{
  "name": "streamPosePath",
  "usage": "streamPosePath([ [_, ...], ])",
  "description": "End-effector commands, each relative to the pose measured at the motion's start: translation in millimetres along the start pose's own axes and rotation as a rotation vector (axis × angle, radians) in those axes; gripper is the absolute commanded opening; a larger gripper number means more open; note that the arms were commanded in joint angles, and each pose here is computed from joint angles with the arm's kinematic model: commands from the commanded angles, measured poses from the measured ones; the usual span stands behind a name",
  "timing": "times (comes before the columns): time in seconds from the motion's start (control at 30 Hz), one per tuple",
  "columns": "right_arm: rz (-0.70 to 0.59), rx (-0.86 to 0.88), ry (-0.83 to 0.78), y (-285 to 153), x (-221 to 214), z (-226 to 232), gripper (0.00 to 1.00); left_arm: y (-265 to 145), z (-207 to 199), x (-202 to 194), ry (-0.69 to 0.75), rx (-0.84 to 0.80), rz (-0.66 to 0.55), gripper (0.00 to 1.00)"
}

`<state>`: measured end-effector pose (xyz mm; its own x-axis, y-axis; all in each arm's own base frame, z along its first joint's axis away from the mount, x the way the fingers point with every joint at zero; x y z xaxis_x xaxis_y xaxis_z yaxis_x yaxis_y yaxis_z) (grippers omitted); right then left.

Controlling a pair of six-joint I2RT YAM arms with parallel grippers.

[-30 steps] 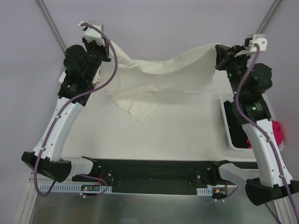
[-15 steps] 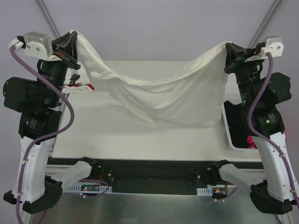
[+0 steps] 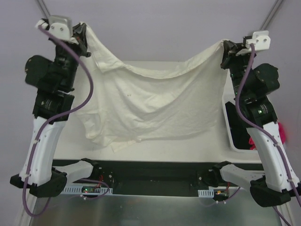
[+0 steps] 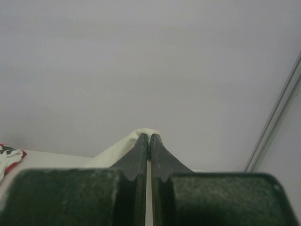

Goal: Fold and stack the t-shirts
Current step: Flatten out the tshirt

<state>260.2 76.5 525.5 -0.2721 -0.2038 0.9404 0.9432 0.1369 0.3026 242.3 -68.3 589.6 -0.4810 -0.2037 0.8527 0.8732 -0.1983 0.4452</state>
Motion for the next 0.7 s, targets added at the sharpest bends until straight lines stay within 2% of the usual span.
streamPosePath([
  [0.0,-0.103,-0.048,-0.074,51.5,6.3,4.6,0.01,55.9,-15.0,-42.7,0.092,0.028,0.044,0.0],
  [0.13,-0.283,-0.012,-0.1,77.6,42.7,16.4,0.01,74.6,-9.1,0.0,0.09,0.008,-0.081,0.0],
  [0.23,-0.484,0.047,-0.104,77.8,88.2,27.0,0.01,73.7,-0.1,44.0,0.103,-0.006,-0.211,0.0],
  [0.37,-0.763,0.132,-0.113,52.8,150.0,39.2,0.01,56.7,12.8,94.5,0.19,0.026,-0.425,0.0],
  [0.43,-0.851,0.185,-0.132,37.2,175.1,47.1,0.01,37.1,19.7,118.9,0.209,0.033,-0.533,0.0],
  [0.57,-0.928,0.204,-0.128,6.7,207.9,50.2,0.01,9.4,28.9,149.2,0.203,0.025,-0.625,0.0],
  [0.67,-0.955,0.245,-0.145,-10.4,214.9,54.9,0.01,-8.5,35.3,163.7,0.197,0.028,-0.665,0.0],
])
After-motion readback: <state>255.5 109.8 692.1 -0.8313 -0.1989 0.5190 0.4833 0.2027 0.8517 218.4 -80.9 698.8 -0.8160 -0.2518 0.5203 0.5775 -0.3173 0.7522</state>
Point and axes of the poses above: each gripper's point midway between its finger pads, its own y axis out along the fingers, its own z axis along the line the jaws close on, x = y × z, the point moved 6 cm from there along -y, back along the fingers, and after that the axes turned 11 degrees about y, right-handed, at the moved point
